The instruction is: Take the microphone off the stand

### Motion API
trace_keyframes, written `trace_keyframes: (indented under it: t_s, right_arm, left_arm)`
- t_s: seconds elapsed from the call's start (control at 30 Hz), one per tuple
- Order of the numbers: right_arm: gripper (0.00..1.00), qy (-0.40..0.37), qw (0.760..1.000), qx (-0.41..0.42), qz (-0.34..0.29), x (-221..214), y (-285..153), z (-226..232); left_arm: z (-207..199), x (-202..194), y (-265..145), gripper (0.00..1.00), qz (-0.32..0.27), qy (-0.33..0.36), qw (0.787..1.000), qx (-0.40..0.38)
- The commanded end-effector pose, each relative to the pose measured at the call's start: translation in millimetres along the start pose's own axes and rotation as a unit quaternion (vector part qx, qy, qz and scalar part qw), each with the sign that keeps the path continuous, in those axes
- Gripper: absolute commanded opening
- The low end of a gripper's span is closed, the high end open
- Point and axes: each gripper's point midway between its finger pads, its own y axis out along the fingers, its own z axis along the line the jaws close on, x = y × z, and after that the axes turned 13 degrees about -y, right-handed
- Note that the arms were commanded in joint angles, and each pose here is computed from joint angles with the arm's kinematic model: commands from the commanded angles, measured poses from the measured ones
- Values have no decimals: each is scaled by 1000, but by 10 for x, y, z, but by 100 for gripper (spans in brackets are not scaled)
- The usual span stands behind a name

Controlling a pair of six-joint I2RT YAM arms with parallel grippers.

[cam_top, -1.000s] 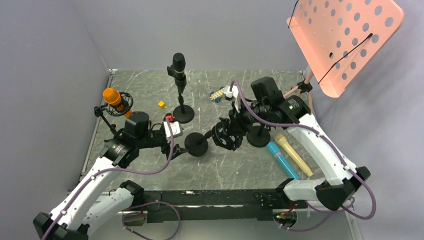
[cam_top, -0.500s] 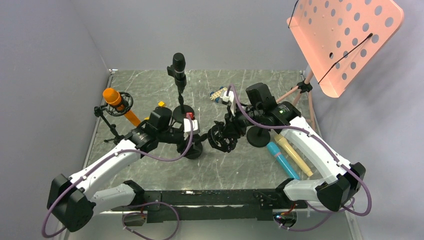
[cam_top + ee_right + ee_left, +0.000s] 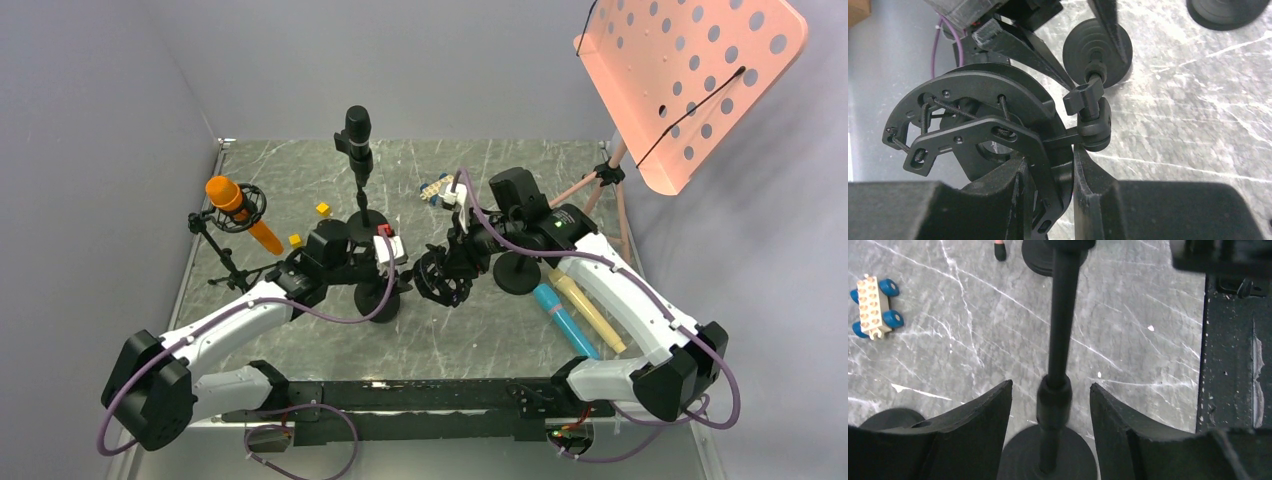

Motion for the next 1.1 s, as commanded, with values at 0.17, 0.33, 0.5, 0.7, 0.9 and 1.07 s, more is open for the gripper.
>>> trace_keyframes:
  t_s: [0.17, 0.33, 0.5, 0.7, 0.9, 1.07]
  right_arm:
    - [0, -37, 997, 35, -63, 401, -2, 59]
    - [0, -16, 997, 14, -70, 467, -46, -11]
    - [0, 28, 997, 2, -69, 459, -59, -69]
    - [0, 196, 977, -14, -80, 503, 48, -283]
    - [0, 199, 975, 26, -100, 664, 148, -325]
    - [0, 61, 994, 52, -78, 360, 214, -242]
  left_arm:
    - [-249, 104, 141, 54, -13, 37, 994, -102]
    - [-245, -86, 127, 27, 21, 38, 994, -103]
    - [-11, -193, 42, 0, 25, 5, 1000, -3]
    - [489, 62, -195, 0, -32, -44, 955, 292]
    - [391, -18, -189, 67, 21, -64, 962, 263]
    - [175, -22, -322, 93, 32, -16, 991, 128]
